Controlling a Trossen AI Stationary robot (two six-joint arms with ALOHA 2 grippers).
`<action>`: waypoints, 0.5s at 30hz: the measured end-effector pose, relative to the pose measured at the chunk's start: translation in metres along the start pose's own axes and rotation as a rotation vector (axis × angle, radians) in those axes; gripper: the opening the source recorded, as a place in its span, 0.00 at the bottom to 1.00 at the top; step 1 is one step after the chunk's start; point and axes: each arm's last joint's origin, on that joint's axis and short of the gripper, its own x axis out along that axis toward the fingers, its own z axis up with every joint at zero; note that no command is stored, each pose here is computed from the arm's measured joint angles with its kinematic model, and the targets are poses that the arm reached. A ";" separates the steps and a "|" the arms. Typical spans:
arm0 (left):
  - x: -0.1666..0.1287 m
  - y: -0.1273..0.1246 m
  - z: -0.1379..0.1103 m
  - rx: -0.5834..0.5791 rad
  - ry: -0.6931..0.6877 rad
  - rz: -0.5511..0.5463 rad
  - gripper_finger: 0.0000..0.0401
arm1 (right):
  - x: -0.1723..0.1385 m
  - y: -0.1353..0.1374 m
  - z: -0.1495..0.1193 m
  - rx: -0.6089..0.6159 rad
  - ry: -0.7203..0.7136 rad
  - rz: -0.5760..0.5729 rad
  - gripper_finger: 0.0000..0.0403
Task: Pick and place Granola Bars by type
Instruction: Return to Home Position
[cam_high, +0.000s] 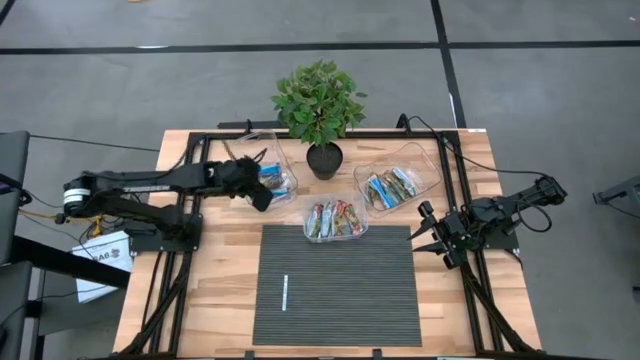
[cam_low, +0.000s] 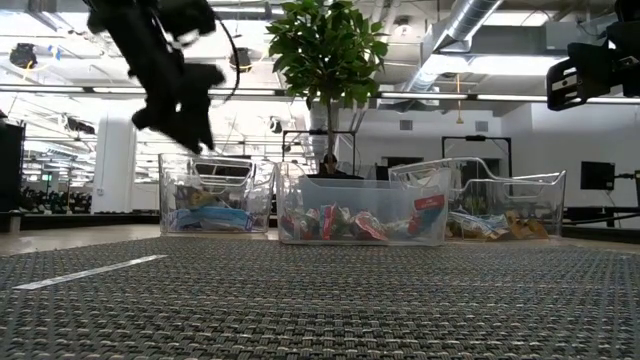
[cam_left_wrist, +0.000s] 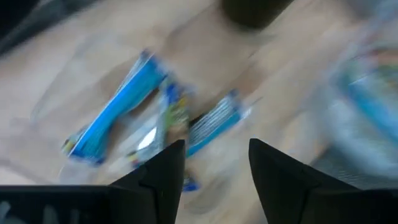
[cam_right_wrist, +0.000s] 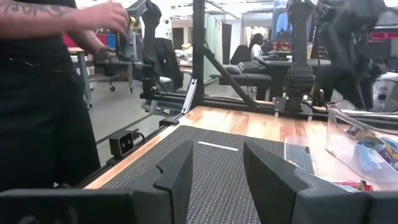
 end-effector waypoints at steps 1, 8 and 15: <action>-0.007 -0.003 0.001 0.002 -0.036 -0.032 0.42 | 0.000 0.000 0.000 0.000 0.000 0.000 0.34; -0.058 -0.031 -0.007 0.045 -0.244 -0.304 0.42 | 0.000 0.000 0.000 0.000 0.000 0.000 0.33; -0.076 -0.052 -0.022 -0.028 -0.291 -0.406 0.42 | 0.000 0.000 0.000 0.000 -0.001 0.000 0.34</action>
